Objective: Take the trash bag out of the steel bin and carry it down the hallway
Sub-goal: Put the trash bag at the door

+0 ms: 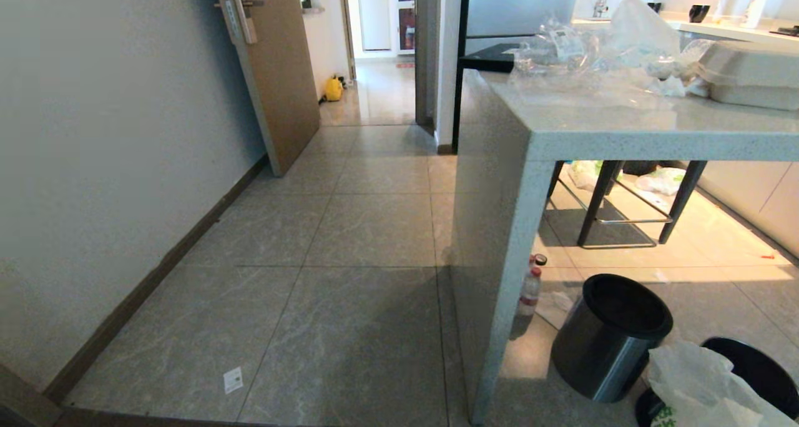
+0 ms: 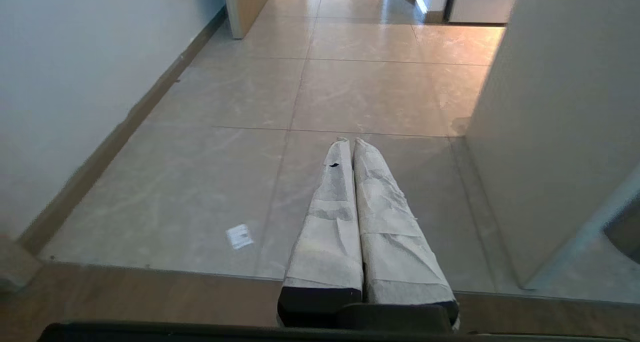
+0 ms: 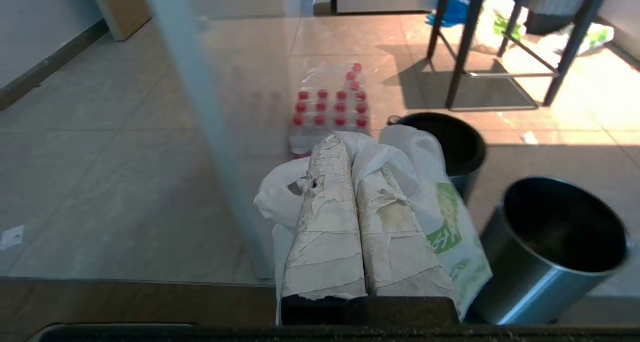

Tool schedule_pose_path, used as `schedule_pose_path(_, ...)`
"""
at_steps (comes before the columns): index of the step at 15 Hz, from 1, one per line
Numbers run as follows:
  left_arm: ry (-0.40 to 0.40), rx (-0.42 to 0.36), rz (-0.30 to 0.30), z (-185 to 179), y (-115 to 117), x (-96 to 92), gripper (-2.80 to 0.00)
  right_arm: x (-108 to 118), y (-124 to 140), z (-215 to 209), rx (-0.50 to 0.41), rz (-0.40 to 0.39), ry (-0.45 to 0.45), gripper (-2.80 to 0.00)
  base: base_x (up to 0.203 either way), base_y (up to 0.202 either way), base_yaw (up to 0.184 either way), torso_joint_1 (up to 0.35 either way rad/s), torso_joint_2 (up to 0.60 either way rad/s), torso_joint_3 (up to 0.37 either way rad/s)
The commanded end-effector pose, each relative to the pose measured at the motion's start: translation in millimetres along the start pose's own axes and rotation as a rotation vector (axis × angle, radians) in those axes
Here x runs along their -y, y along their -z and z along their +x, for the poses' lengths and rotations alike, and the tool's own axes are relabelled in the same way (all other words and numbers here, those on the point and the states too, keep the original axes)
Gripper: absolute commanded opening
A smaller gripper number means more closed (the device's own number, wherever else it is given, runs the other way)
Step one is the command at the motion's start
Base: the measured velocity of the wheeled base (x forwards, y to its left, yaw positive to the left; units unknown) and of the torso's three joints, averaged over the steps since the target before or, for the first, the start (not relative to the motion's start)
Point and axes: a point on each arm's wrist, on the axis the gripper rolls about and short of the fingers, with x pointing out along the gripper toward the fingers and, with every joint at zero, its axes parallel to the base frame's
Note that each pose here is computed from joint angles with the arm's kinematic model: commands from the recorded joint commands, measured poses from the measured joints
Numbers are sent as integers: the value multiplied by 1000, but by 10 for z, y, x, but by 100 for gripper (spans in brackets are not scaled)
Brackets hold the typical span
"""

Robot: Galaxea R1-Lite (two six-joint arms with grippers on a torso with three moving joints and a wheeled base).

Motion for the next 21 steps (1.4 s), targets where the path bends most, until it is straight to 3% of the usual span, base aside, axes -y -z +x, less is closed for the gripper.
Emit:
schedule_pose_path(1,-1,0,-1,0,4,0,-280,0,0,0,1,-1,-1,-280,0,195,-4,1,2,1)
schedule_pose_path(21,-1,1,-4,1,1,0,-280,0,0,0,1,-1,-1,-280,0,191,1,2,1,4)
